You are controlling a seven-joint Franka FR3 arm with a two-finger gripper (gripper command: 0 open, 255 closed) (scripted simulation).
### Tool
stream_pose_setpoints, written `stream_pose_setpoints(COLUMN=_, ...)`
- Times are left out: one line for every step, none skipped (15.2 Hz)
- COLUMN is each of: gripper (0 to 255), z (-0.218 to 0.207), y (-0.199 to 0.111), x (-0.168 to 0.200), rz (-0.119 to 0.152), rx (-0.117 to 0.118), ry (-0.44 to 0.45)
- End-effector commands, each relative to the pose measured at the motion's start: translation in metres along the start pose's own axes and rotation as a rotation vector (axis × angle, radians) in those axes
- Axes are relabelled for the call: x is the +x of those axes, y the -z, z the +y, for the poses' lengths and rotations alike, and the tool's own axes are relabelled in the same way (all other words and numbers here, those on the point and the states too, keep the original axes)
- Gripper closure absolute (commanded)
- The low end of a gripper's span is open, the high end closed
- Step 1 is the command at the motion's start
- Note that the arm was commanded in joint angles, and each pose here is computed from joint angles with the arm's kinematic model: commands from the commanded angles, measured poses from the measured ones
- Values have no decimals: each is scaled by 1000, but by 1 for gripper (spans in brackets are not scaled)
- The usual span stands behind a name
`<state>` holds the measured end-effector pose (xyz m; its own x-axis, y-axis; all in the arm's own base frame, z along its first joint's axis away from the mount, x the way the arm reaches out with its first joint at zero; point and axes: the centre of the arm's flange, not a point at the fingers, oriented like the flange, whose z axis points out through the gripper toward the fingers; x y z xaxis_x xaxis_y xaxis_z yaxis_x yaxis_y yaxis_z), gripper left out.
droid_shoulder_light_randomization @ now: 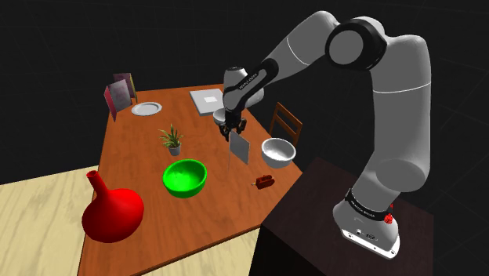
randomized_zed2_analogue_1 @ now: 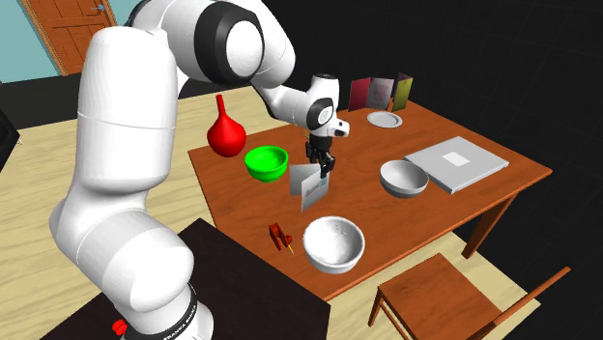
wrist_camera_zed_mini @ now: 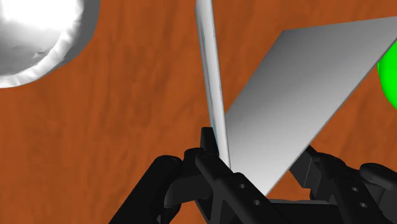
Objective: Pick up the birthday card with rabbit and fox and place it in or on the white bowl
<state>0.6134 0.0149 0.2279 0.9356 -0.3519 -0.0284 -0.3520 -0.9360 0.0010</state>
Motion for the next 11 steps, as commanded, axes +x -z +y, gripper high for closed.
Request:
stream_pose_setpoints(gripper=255, z=0, y=11, x=1, rz=0, rx=0, ry=0)
stream_pose_setpoints(gripper=255, z=0, y=16, x=1, rz=0, rx=0, ry=0)
stream_pose_setpoints(gripper=255, z=0, y=21, x=1, rz=0, rx=0, ry=0)
stream_pose_setpoints(gripper=255, z=0, y=26, x=1, rz=0, rx=0, ry=0)
stream_pose_setpoints(gripper=255, z=0, y=32, x=1, rz=0, rx=0, ry=0)
stream_pose_setpoints(gripper=255, z=0, y=37, x=0, rz=0, rx=0, ry=0)
stream_pose_setpoints(gripper=255, z=0, y=42, x=0, rz=0, rx=0, ry=0)
stream_pose_setpoints(gripper=255, z=0, y=48, x=0, rz=0, rx=0, ry=0)
stream_pose_setpoints(gripper=255, z=0, y=53, x=0, rz=0, rx=0, ry=0)
stream_pose_setpoints(gripper=255, z=0, y=58, x=0, rz=0, rx=0, ry=0)
stream_pose_setpoints(gripper=255, z=0, y=63, x=0, rz=0, rx=0, ry=0)
